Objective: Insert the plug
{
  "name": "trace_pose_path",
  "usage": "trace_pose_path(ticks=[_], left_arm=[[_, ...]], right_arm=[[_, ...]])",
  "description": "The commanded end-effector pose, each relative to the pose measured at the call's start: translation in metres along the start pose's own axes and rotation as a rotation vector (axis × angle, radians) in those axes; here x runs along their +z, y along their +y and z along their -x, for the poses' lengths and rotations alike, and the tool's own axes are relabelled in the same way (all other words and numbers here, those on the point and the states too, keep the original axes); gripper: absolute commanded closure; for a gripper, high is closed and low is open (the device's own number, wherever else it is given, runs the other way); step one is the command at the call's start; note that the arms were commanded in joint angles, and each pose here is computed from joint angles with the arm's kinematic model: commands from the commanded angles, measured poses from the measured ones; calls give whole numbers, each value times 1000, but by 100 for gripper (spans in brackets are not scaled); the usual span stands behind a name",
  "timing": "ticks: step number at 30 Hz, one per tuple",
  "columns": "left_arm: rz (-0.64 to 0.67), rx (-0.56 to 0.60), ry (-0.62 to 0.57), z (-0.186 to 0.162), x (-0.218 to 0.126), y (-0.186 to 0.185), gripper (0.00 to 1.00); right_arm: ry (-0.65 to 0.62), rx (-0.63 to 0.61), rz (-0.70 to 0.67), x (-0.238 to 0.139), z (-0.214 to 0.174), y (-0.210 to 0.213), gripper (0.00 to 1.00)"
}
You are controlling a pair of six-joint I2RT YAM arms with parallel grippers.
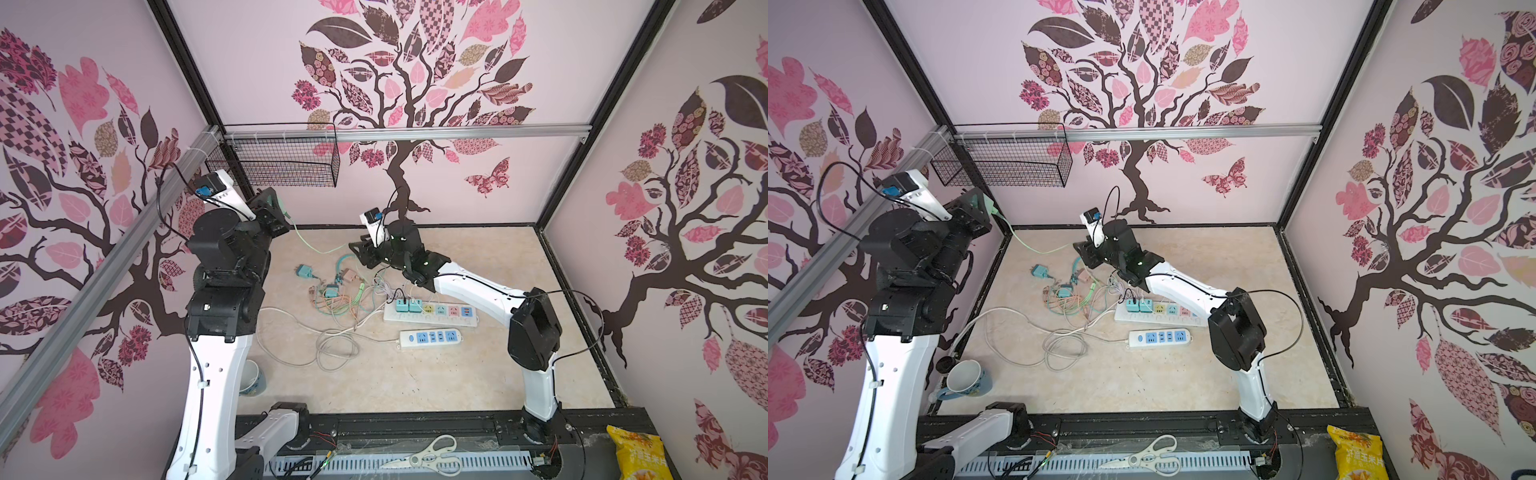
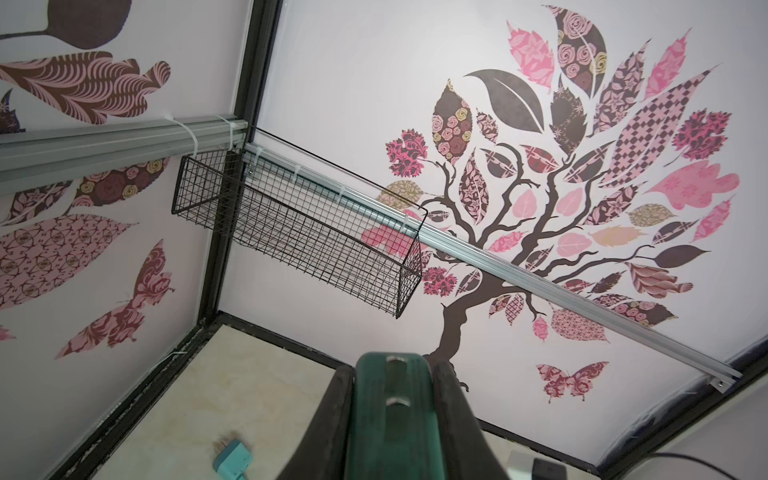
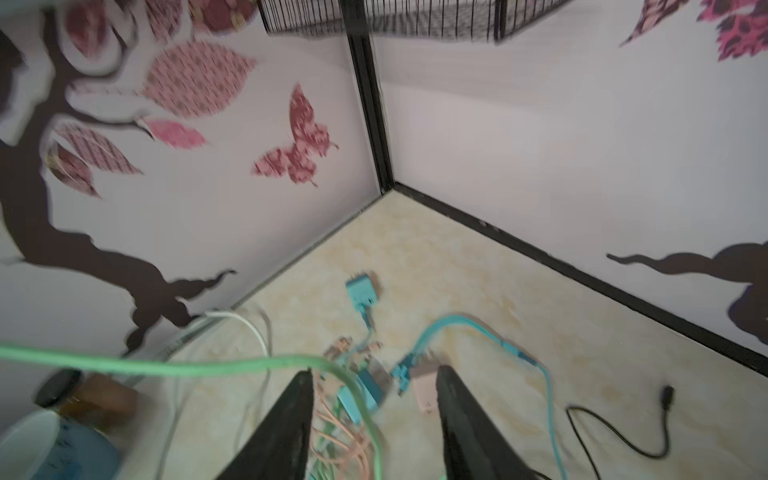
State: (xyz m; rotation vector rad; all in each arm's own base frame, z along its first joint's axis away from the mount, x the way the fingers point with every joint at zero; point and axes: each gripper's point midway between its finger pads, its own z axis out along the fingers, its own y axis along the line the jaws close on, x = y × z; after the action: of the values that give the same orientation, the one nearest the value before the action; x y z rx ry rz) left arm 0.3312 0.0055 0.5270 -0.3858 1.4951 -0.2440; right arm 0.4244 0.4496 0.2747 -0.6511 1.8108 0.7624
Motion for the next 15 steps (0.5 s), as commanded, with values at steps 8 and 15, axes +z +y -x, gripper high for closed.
trace_pose_path(ticks=[8, 15], left_arm=[[10, 26, -44, 21, 25, -7, 100], [-6, 23, -31, 17, 25, -9, 100]], right_arm=[[230, 272, -126, -4, -96, -52, 16], [301, 511, 2, 18, -129, -31, 10]])
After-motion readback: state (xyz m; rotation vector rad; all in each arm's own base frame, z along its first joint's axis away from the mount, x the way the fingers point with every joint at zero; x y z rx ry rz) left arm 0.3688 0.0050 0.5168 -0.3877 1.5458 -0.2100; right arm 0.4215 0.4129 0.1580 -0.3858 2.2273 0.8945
